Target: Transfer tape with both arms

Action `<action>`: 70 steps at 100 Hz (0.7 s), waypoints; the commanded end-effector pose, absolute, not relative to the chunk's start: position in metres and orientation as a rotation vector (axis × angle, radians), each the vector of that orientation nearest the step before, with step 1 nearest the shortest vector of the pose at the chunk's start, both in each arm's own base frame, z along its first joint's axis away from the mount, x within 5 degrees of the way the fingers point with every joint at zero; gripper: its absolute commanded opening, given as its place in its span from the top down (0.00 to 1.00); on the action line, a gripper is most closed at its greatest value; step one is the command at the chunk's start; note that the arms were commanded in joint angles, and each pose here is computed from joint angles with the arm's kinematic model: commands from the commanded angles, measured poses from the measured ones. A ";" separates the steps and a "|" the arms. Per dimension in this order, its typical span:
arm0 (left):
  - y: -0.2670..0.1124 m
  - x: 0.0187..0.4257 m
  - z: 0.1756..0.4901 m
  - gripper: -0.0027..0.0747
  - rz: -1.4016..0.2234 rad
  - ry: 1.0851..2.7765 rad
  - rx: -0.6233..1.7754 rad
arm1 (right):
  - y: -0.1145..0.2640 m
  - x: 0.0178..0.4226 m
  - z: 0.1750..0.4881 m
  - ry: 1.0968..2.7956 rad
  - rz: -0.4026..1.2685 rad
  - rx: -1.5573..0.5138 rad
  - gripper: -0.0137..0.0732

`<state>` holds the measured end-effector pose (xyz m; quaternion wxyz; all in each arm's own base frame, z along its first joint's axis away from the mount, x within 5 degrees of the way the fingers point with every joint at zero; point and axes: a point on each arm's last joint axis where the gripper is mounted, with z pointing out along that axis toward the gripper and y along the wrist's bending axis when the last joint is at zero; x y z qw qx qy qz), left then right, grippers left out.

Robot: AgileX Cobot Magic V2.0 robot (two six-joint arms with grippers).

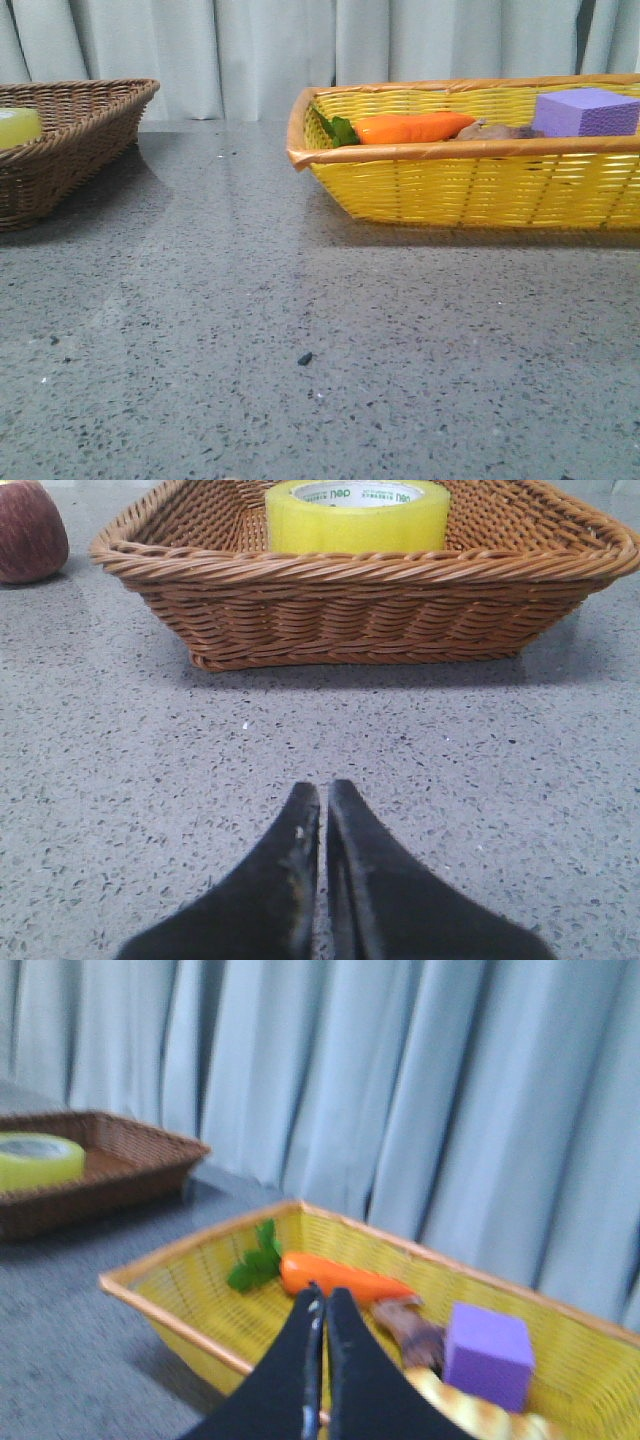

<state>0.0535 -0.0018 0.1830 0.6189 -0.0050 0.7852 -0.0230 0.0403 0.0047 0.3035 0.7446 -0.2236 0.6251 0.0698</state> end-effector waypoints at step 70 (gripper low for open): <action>-0.002 0.053 0.186 0.99 -0.062 1.729 -0.023 | 0.000 0.052 0.237 1.126 0.028 0.077 0.93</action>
